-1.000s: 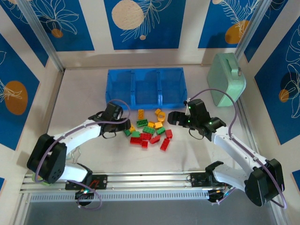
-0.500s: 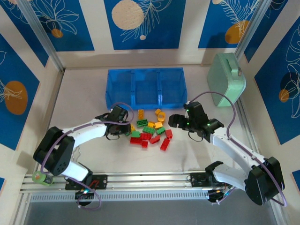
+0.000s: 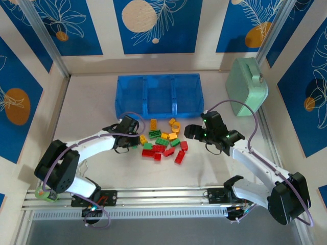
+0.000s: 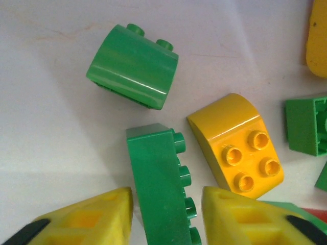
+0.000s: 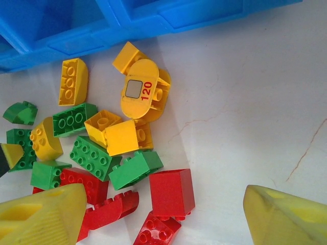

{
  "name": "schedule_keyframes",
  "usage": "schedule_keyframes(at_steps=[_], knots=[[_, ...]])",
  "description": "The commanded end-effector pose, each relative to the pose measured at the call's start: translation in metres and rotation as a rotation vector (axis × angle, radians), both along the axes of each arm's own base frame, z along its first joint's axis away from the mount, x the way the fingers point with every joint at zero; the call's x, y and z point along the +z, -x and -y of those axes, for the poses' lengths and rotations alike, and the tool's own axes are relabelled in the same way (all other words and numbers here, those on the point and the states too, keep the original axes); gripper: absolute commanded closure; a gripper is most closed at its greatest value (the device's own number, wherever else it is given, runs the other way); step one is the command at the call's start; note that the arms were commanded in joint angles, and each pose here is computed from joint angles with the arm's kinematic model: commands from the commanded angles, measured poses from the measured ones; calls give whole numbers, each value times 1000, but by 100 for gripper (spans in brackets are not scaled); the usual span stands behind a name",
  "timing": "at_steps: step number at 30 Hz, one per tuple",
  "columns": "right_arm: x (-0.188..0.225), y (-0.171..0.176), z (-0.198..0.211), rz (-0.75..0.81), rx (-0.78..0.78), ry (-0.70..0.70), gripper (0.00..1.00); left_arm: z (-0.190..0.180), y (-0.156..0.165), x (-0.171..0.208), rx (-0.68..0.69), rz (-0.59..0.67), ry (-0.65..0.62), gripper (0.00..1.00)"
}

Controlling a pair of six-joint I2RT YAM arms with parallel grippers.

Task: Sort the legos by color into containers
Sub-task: Pick up the lego from the center of the table.

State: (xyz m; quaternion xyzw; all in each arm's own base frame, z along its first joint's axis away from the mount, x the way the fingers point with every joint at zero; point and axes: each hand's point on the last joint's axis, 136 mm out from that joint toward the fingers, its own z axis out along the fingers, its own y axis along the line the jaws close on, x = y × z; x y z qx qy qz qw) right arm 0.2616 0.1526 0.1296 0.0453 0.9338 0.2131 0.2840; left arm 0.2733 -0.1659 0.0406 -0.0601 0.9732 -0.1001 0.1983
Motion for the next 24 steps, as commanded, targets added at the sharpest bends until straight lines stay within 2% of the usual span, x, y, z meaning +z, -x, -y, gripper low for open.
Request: schedule_keyframes(at_steps=[1,5,13,24], knots=[[0,4,2,3,-13,-2,19,-3,7,-4,-18,-19,-32,52],[-1,5,4,4,-19,3,19,-2,5,-7,-19,-26,-36,53],[-2,6,6,6,-24,3,20,-2,7,-11,-33,-41,-51,66],[-7,6,8,-4,-41,-1,19,3,10,19,-91,8,-73,73]])
